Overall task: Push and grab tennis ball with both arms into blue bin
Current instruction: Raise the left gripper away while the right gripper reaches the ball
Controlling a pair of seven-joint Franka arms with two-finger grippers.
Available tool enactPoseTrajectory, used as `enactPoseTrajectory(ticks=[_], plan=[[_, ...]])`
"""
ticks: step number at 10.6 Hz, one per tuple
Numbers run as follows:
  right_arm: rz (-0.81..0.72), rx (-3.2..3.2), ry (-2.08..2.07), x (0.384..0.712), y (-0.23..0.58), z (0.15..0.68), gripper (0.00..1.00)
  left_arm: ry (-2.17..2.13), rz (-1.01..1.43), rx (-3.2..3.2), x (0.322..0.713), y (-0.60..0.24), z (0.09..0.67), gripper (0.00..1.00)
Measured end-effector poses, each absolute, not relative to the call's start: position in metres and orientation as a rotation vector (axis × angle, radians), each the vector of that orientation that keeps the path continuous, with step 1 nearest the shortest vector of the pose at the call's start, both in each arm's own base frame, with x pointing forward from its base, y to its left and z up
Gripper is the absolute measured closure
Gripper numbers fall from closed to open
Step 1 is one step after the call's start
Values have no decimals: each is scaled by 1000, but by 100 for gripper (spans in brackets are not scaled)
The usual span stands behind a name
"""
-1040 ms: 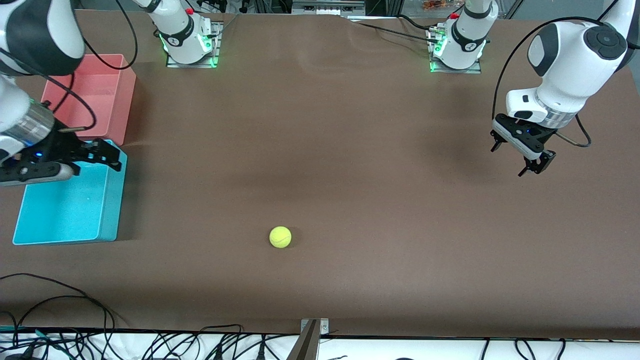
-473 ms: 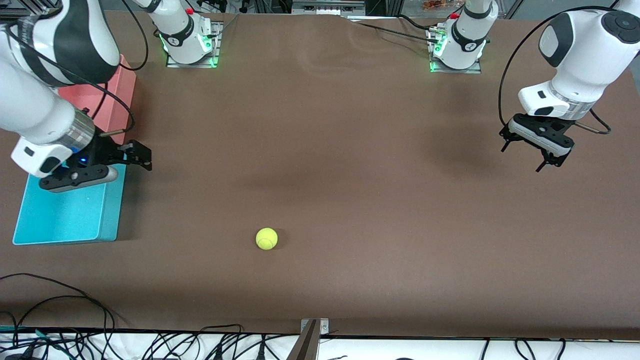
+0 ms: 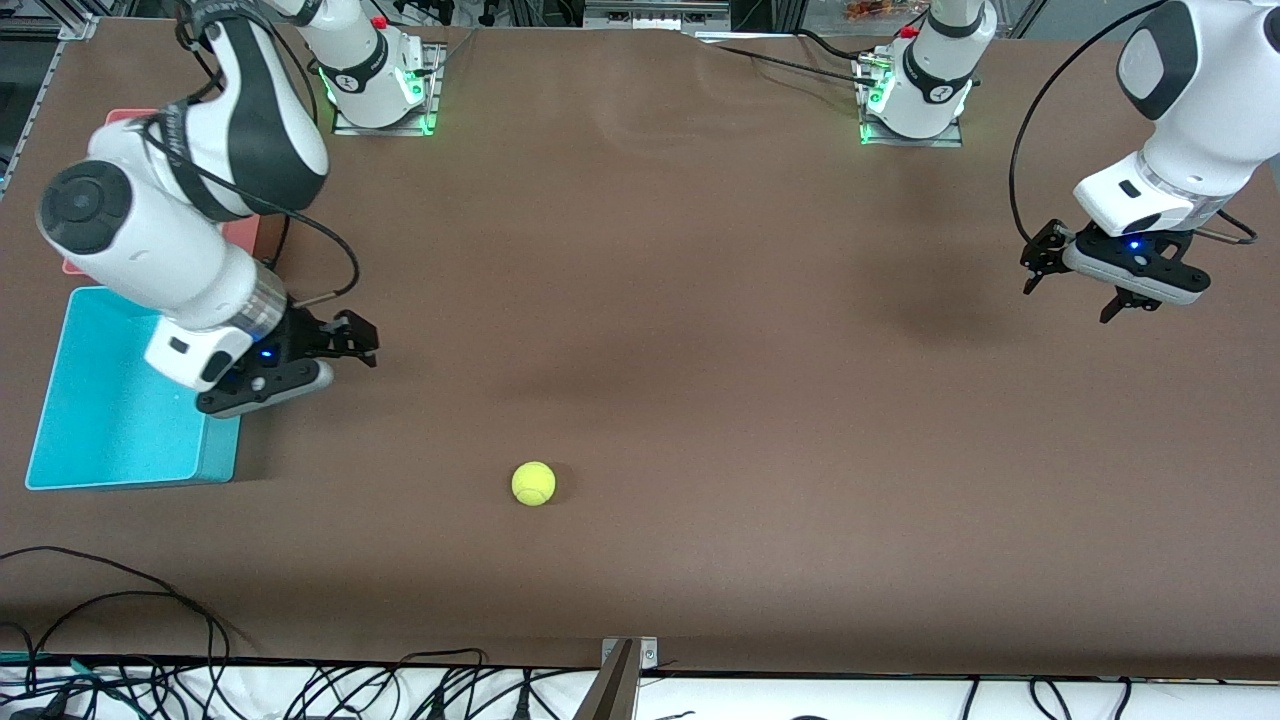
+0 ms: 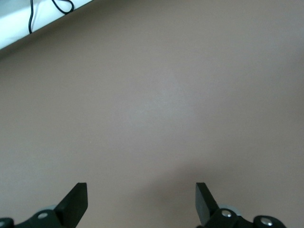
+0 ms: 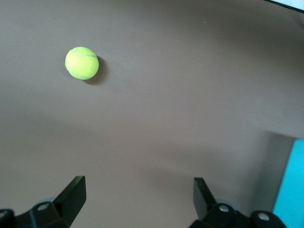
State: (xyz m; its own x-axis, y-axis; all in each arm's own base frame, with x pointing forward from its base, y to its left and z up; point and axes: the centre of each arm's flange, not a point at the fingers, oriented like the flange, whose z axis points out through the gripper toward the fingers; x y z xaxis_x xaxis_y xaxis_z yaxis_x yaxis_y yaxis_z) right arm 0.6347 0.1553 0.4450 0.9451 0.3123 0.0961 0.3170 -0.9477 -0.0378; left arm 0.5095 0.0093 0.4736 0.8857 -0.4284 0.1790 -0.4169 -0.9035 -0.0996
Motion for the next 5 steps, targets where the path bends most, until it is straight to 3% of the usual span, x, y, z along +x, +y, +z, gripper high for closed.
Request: enactPoseTrajectory(ticks=[5], plan=[[-222,-3004,-577,652,191,384,0,568,-209,-3047,512,4,510,0]])
